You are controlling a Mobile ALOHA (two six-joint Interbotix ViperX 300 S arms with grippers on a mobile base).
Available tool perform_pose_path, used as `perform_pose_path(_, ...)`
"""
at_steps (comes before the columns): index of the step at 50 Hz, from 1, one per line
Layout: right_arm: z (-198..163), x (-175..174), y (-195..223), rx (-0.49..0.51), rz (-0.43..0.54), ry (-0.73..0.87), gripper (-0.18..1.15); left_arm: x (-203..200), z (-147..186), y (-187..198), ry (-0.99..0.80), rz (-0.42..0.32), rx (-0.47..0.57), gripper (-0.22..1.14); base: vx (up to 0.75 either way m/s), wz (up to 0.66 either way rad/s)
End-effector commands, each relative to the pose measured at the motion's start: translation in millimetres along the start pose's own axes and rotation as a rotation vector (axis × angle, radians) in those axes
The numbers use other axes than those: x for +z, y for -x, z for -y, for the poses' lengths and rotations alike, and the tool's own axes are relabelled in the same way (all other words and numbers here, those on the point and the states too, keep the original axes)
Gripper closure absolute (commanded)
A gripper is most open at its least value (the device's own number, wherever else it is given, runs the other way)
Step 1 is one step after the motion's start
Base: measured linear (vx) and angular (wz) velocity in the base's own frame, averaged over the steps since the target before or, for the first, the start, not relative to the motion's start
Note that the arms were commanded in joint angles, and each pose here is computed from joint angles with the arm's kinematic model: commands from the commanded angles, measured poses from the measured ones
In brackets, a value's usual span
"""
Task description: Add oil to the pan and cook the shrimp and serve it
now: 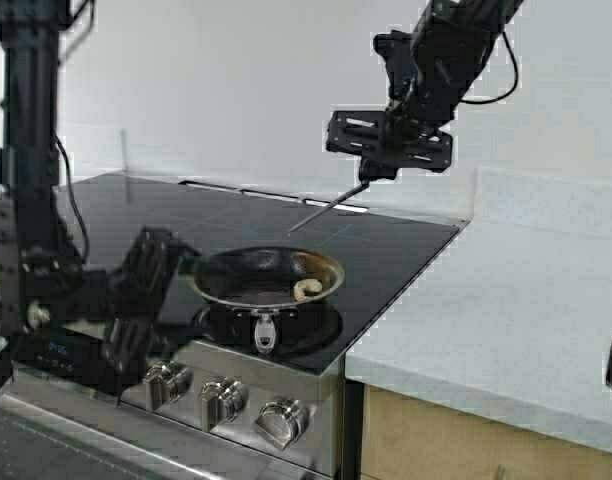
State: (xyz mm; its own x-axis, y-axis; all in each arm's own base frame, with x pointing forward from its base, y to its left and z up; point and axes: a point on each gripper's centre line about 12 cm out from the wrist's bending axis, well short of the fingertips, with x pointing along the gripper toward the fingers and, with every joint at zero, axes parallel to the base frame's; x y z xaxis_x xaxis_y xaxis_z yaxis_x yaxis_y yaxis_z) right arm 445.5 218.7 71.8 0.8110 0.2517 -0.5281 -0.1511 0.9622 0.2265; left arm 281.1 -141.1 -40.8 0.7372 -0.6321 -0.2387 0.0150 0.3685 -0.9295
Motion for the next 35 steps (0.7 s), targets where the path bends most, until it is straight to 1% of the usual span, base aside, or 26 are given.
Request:
perform_pose_path(1,-10.1,26.9,9.3,0.030,0.034,-0.017,0.88,12.8,37.8,3.7,-0.048,0.018,-0.073,-0.09,0.00,0.00)
perform_pose_path(6,-8.1,34.2,15.5,0.032,0.034,-0.024,0.88,19.7,54.7,4.9,-0.077,0.026,-0.080,-0.05,0.00,0.00)
perform_pose_path(10,-3.6,38.2,22.7,0.028,0.030,-0.030,0.88,25.2,65.8,3.5,-0.101,0.023,-0.064,0.04,0.00,0.00)
perform_pose_path(12,-1.4,40.2,27.0,0.026,0.031,-0.032,0.88,28.2,72.0,3.3,-0.118,0.023,-0.053,0.12,0.00,0.00)
perform_pose_path(14,2.0,41.5,31.3,0.021,0.032,-0.035,0.88,31.0,78.4,2.9,-0.136,0.022,-0.043,0.22,0.00,0.00)
perform_pose_path(16,5.2,43.3,35.5,0.016,0.035,-0.038,0.88,35.4,85.9,2.6,-0.159,0.026,-0.036,0.34,0.00,0.00)
perform_pose_path(18,8.6,43.7,39.0,0.011,0.034,-0.039,0.88,38.9,92.8,2.9,-0.183,0.028,-0.024,0.48,0.00,0.00)
perform_pose_path(22,15.0,45.7,45.1,0.002,0.028,-0.047,0.88,47.0,108.4,3.5,-0.247,0.035,-0.005,0.83,0.00,0.00)
perform_pose_path(25,18.4,47.3,49.1,0.000,0.018,-0.054,0.88,52.0,120.2,5.3,-0.307,0.039,0.010,0.99,0.00,0.00)
perform_pose_path(27,20.4,45.9,52.1,-0.001,0.002,-0.056,0.88,55.4,126.4,6.8,-0.356,0.040,0.031,1.00,0.00,0.00)
perform_pose_path(33,28.1,42.4,65.1,-0.006,-0.042,-0.076,0.88,64.1,141.7,15.2,-0.526,0.022,0.129,0.85,0.00,0.00)
perform_pose_path(35,32.0,41.8,69.9,-0.010,-0.057,-0.086,0.88,67.3,144.1,18.8,-0.585,0.006,0.182,0.85,0.00,0.00)
